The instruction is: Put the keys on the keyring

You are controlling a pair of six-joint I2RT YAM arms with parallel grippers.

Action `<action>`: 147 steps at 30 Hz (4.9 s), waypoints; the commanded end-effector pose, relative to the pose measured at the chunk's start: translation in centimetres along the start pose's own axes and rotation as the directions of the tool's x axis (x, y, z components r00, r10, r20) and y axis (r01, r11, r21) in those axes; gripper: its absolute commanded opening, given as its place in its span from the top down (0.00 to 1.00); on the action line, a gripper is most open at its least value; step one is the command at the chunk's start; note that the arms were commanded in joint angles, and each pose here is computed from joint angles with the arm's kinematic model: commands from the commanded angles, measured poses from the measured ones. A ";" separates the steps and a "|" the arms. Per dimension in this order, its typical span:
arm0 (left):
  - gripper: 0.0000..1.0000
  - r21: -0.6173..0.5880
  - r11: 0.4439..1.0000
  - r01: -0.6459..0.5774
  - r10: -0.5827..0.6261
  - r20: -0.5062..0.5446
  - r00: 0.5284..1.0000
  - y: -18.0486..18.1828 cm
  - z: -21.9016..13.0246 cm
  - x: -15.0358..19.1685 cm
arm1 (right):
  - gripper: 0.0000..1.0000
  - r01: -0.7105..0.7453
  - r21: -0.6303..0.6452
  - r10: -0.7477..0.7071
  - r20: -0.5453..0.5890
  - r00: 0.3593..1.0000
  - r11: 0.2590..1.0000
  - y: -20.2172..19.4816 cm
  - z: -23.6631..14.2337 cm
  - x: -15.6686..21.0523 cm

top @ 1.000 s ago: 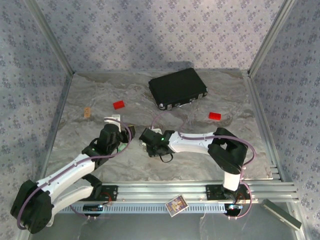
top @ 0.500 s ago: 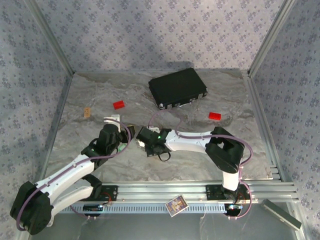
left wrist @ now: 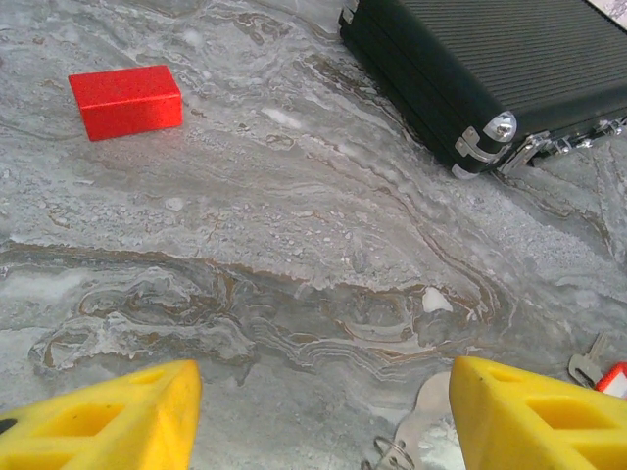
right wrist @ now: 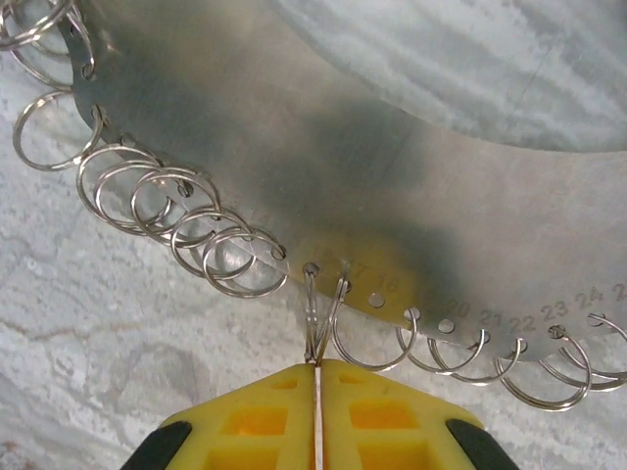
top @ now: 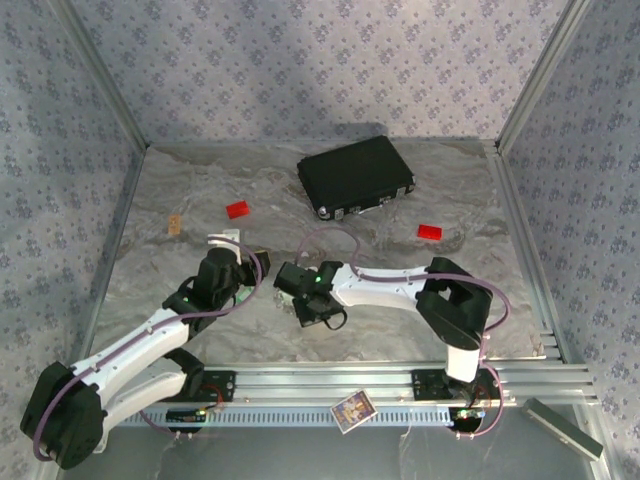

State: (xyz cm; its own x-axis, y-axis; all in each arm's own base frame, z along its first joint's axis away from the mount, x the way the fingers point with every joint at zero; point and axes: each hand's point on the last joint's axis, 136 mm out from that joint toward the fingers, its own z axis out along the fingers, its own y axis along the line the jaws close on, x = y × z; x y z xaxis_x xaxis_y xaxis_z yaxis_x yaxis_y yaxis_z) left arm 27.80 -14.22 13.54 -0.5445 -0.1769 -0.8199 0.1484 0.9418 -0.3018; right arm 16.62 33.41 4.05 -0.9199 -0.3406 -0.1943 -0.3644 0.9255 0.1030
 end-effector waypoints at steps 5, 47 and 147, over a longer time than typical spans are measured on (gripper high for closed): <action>0.33 0.000 1.000 0.015 -0.015 0.004 1.000 -0.3 0.1 -0.7 | 0.76 -0.027 -0.021 0.028 0.038 0.999 0.999 -0.9 -1.7 -1.1; 0.33 0.005 1.000 0.015 -0.016 0.011 1.000 -0.1 -0.2 -0.6 | 0.83 -0.609 -0.221 0.623 -0.009 0.782 0.762 -2.0 0.3 -0.2; 0.33 0.002 1.000 0.009 -0.009 -0.007 1.000 -0.3 0.3 -0.5 | 1.00 -0.140 0.072 0.137 0.037 0.990 0.988 -5.3 -3.0 0.3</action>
State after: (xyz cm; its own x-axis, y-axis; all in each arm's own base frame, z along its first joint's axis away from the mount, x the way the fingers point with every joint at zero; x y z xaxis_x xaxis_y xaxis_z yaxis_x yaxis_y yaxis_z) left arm 27.78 -14.10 12.61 -0.5680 -0.1621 -0.8069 0.1372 0.9480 -0.2871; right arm 17.58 27.85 5.86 -0.9700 -0.1431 -0.1963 -0.1660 0.9805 0.1055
